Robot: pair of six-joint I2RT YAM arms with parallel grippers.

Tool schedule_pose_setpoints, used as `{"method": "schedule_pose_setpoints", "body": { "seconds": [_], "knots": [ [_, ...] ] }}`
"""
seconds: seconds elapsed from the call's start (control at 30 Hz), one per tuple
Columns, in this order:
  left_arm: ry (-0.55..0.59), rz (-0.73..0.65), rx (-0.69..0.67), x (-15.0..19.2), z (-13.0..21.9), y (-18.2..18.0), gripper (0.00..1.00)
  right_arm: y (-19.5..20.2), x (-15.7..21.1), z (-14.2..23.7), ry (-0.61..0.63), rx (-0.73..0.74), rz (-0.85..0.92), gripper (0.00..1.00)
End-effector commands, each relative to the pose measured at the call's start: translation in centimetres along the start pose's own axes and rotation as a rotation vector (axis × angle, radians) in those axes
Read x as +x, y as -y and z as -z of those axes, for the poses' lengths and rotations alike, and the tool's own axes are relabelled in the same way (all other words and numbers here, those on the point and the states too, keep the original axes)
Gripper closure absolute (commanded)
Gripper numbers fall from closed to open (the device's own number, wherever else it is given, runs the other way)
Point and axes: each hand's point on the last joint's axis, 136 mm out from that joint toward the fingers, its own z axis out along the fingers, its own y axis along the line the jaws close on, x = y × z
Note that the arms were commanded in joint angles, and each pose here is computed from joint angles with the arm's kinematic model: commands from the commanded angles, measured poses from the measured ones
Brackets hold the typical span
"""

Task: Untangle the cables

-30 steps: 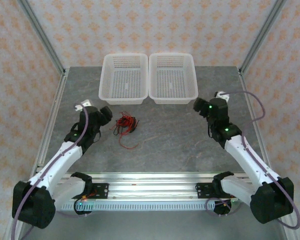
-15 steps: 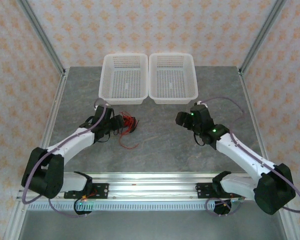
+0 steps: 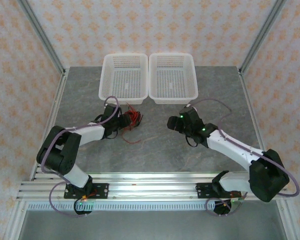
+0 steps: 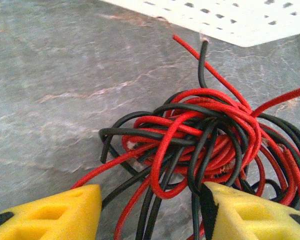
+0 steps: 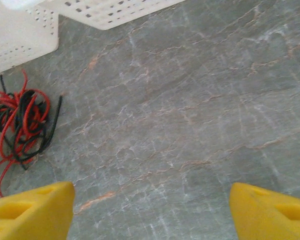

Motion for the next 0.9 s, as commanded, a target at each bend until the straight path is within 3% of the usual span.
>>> {"method": "schedule_pose_setpoints", "body": {
  "seconds": [0.0, 0.17, 0.33, 0.63, 0.87],
  "knots": [
    [0.061, -0.042, 0.078, -1.4, -0.7, 2.4, 0.5, -2.2, -0.8, 0.1, 0.028, -0.061, -0.021, 0.2],
    [0.054, -0.074, 0.118, 0.1, -1.3, 3.7, 0.75, -4.0, 0.1, -0.8, 0.025, -0.115, -0.03, 0.2],
    [0.025, -0.087, 0.132, 1.8, -1.0, 4.3, 0.99, -8.4, 0.5, -2.0, 0.053, -0.225, 0.015, 0.19],
    [0.015, -0.07, 0.164, 4.4, 2.2, 4.5, 1.0, -11.3, -0.4, -6.6, 0.099, -0.214, 0.189, 0.22],
    [0.032, -0.016, 0.213, 5.0, 5.0, 4.7, 1.0, -12.8, 2.5, -10.1, -0.033, -0.258, 0.398, 0.31]
  ]
}}
